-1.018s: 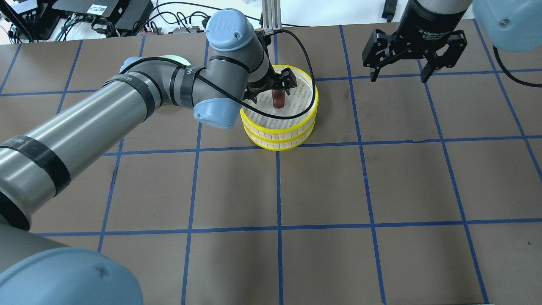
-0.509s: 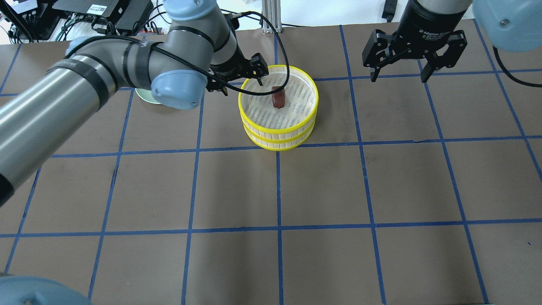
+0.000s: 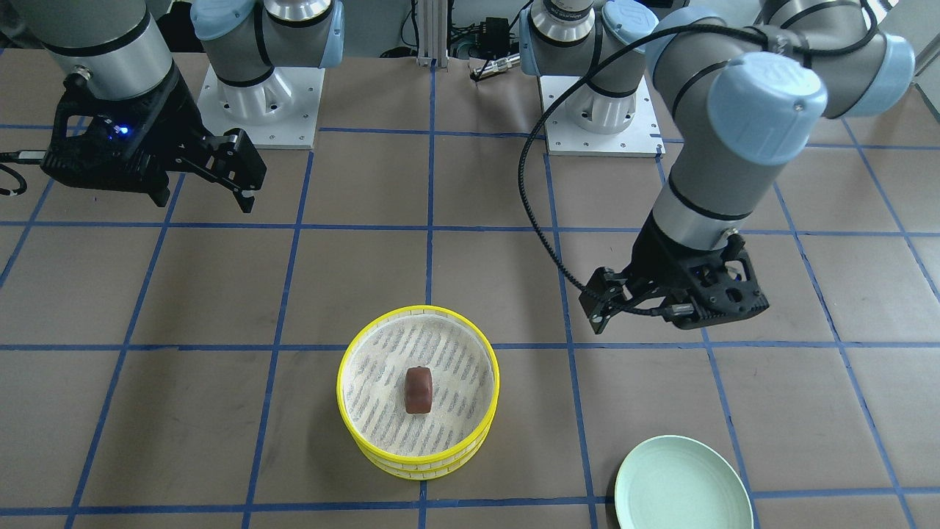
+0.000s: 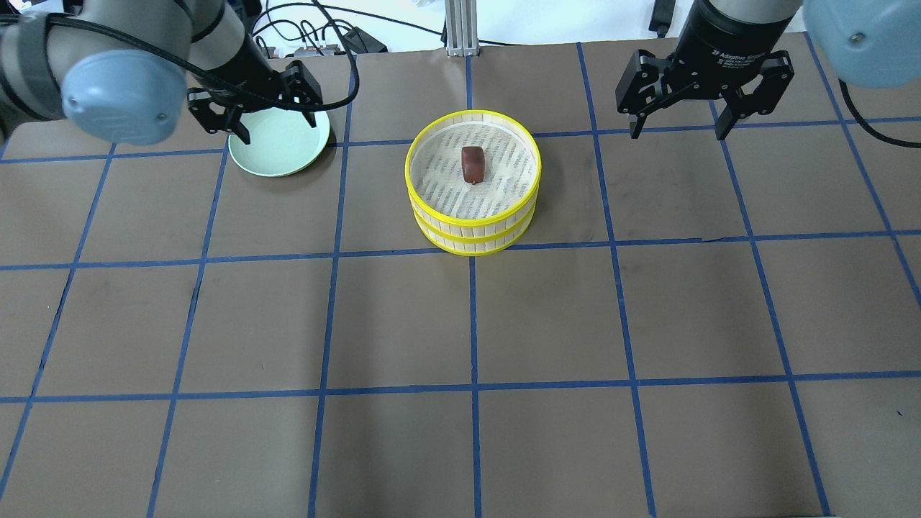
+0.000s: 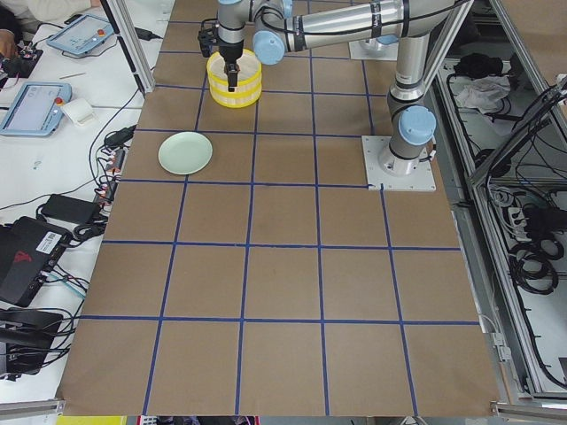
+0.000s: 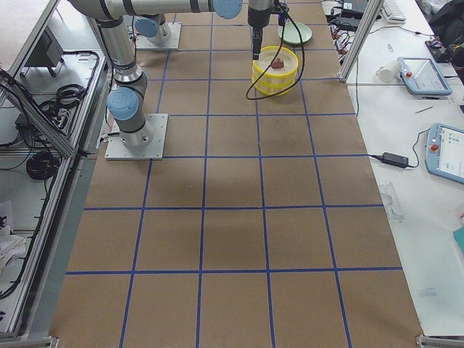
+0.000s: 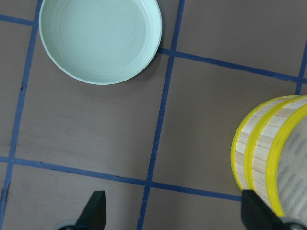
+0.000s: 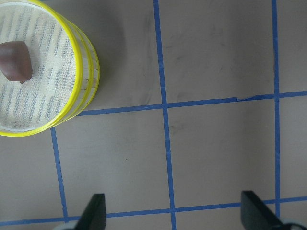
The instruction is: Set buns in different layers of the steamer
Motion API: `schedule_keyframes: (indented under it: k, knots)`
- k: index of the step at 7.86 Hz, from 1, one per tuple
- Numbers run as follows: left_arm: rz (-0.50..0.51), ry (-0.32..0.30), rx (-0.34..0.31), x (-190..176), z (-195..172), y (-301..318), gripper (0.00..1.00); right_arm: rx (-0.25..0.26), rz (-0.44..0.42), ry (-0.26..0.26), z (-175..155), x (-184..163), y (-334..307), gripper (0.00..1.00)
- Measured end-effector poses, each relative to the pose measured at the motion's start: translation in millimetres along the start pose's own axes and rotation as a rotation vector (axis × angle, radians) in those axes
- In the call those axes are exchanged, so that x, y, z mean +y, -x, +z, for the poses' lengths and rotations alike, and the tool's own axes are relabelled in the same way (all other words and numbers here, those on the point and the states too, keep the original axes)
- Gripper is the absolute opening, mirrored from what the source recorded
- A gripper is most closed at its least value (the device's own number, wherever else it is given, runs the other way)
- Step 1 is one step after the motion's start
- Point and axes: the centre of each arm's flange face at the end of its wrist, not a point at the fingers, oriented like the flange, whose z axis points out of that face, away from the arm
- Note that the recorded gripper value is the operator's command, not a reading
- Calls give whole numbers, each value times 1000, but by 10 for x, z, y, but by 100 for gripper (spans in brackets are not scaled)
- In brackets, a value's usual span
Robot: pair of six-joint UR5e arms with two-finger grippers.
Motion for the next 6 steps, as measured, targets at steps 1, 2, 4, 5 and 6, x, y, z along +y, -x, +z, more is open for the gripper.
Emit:
schedule_keyframes:
  k: [1,2,4,5,6]
  knots:
    - [-2,20,-26,85,-226,209,100,0,0,0,0,0,0,100]
    - [-13,30,-58,128,-347,375,100,-1,0,0,0,0,0,100]
    - [-28,53,-94,208,-455,531,100,-1,0,0,0,0,1,100]
    - [-26,66,-95,271,-493,527,100,-1,0,0,0,0,1,100]
    - [-16,80,-95,368,-519,471,100,-1,0,-1,-1,-1,1,100]
